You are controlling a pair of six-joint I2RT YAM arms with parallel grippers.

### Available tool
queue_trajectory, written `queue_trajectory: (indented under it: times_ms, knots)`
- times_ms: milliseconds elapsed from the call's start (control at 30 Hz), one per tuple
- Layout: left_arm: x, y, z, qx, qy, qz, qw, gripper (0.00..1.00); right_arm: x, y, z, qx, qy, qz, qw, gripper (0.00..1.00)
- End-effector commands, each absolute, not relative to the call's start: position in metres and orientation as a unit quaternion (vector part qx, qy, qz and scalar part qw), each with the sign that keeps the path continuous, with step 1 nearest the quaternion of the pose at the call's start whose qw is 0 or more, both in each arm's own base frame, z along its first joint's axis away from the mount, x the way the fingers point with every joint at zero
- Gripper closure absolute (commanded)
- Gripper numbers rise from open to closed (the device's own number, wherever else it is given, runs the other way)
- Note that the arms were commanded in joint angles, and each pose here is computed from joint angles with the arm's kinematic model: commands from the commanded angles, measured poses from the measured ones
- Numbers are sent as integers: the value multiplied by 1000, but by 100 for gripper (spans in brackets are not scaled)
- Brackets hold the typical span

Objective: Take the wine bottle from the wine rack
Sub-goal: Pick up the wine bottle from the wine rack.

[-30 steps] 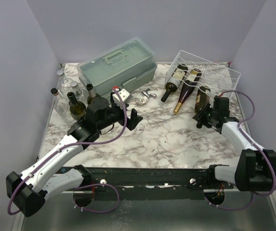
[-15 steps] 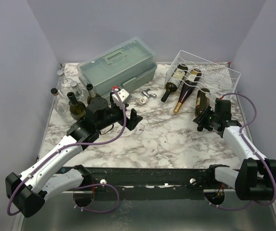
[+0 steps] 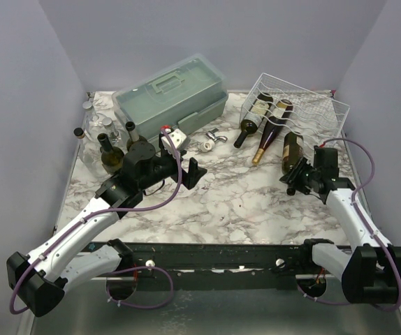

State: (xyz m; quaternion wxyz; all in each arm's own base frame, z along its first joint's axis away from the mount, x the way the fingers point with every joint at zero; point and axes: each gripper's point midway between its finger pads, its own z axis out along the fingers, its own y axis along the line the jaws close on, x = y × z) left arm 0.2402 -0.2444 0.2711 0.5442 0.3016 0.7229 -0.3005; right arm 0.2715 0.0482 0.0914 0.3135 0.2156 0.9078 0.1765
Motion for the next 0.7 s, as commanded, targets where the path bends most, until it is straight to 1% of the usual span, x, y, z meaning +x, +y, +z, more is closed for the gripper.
queue_trajectory:
  times_ms: [0,433,667]
  knots:
    - [235,-246,274,310,714,-309,547,1,293,51,143,186,879,202,390,100]
    - [231,-247,277,314,707,-316,549,1,275,58,151,183,882,218,374,100]
    - [221,-252,282,333,687,-337,551,1,262,62,157,180,883,226,371,100]
